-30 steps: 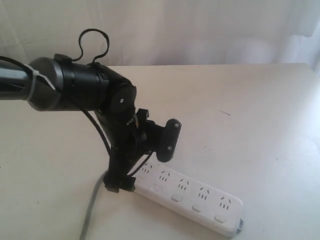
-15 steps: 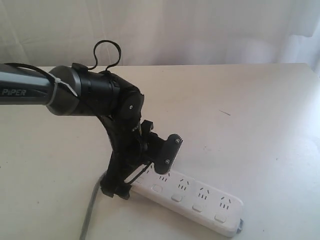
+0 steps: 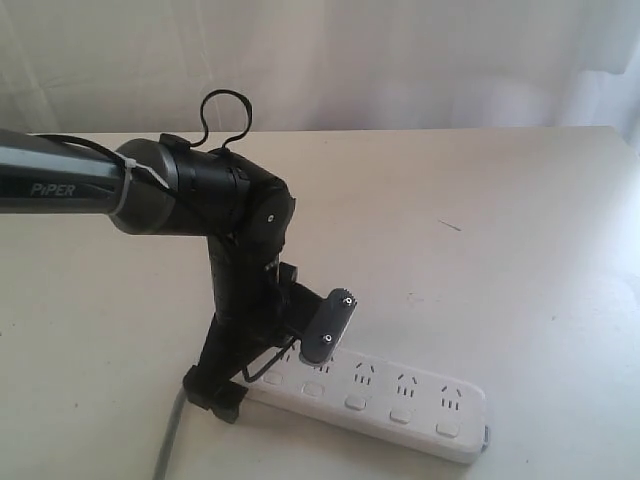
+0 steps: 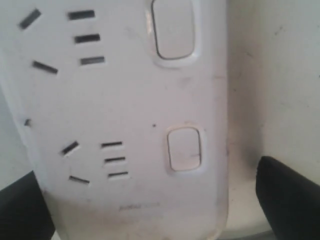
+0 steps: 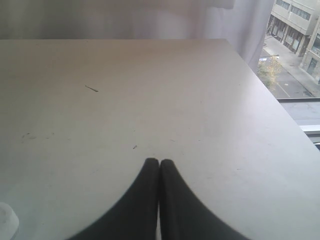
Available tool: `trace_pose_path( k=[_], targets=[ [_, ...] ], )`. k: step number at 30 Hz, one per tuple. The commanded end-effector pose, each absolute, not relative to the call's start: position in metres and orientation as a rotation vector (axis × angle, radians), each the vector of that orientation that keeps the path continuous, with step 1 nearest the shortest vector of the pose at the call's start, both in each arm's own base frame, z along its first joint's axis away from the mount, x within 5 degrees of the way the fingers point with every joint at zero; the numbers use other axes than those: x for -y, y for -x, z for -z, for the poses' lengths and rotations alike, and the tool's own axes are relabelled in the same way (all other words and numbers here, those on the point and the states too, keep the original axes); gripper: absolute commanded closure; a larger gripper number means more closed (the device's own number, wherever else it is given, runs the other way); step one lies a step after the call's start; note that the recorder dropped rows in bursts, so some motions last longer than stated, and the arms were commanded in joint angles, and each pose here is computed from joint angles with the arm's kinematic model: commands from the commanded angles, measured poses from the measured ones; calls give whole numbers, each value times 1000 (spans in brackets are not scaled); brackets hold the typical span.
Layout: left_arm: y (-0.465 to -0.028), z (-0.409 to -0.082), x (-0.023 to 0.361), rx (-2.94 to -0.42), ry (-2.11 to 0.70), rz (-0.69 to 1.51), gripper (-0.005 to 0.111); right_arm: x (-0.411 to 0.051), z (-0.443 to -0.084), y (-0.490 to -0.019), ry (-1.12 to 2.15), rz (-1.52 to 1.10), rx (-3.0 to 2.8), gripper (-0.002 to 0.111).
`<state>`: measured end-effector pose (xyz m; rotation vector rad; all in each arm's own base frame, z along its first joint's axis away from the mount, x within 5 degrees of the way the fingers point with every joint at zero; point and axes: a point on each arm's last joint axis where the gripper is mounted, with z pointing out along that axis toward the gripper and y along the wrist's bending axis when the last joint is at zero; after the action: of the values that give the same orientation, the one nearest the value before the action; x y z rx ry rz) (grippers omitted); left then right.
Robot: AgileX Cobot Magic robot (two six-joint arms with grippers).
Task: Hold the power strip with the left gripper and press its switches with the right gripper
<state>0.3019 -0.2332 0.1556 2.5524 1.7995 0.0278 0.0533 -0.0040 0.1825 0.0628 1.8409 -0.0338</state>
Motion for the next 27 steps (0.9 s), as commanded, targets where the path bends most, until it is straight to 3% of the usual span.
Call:
trace_pose_path(
  k=[1,17,23,27],
  targets=[
    [-294,-154,231,-1934,-2540,48,2,5,-182,-53,-65,45,-1832,108],
    [-298,-155,247,-1946,-2320,157,5,5,-182,-53,-65,45,-1832,108],
    [-302,-155,241,-1989,-2314,67,45,5,-182,-53,-65,45,-1832,108],
    [-301,-155,241,-1998,-2322,75,62,5,-182,-53,-65,45,-1832,108]
  ],
)
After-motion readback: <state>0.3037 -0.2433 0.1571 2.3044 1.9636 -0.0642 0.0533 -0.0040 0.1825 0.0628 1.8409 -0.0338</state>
